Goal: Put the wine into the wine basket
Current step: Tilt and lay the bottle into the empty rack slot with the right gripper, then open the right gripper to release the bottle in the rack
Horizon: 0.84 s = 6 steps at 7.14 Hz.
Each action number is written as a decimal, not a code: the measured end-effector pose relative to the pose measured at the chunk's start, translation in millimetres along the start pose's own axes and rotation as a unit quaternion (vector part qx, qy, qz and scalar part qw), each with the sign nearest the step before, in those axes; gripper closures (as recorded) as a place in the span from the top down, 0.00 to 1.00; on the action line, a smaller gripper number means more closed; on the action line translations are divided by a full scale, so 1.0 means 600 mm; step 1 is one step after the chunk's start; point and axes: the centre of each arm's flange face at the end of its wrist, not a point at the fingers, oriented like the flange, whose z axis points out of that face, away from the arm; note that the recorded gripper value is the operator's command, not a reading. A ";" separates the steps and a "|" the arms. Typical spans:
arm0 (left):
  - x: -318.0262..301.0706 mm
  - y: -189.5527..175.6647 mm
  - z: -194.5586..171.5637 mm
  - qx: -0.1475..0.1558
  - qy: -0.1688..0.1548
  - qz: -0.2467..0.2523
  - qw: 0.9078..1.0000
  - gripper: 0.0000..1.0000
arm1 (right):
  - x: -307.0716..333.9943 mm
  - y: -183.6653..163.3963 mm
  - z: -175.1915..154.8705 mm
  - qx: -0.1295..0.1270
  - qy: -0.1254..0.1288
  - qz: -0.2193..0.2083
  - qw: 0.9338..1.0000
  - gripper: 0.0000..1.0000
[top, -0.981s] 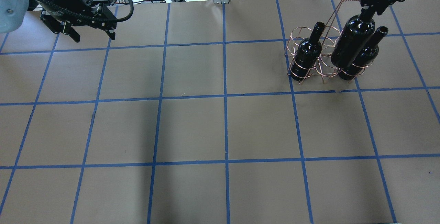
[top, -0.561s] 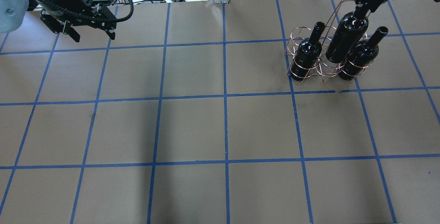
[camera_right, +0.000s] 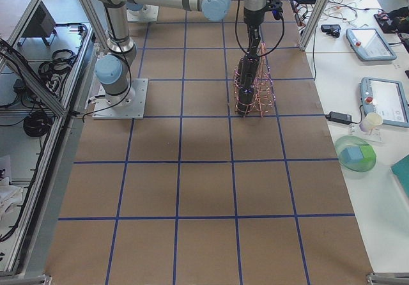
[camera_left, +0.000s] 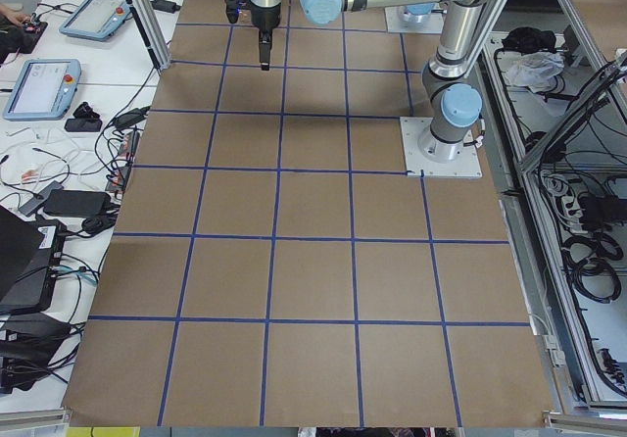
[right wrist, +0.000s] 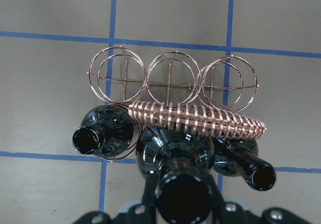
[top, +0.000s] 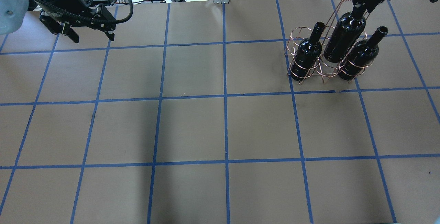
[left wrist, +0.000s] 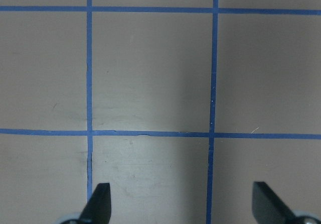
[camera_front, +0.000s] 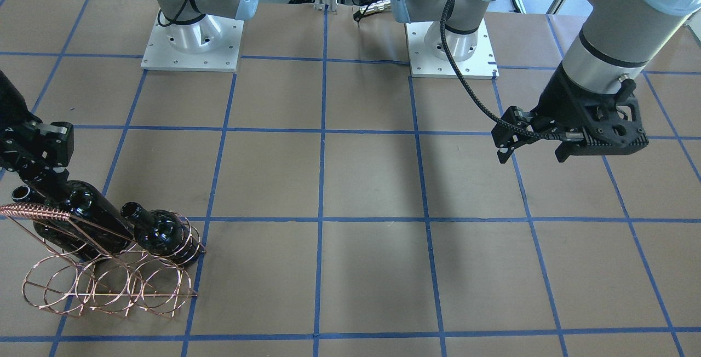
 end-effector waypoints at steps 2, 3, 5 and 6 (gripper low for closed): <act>0.000 0.004 0.010 -0.005 0.001 0.000 1.000 1.00 | 0.002 -0.005 0.025 -0.008 -0.003 -0.015 1.000 0.00; 0.001 0.005 0.012 -0.006 0.002 0.000 1.000 1.00 | 0.003 -0.009 0.047 -0.018 -0.006 -0.025 1.000 0.01; 0.003 0.008 0.017 -0.009 0.003 0.001 1.000 1.00 | 0.009 -0.013 0.094 -0.041 -0.013 -0.034 0.998 0.04; 0.003 0.008 0.018 -0.010 0.004 0.001 1.000 1.00 | 0.013 -0.010 0.112 -0.050 -0.016 -0.034 0.998 0.36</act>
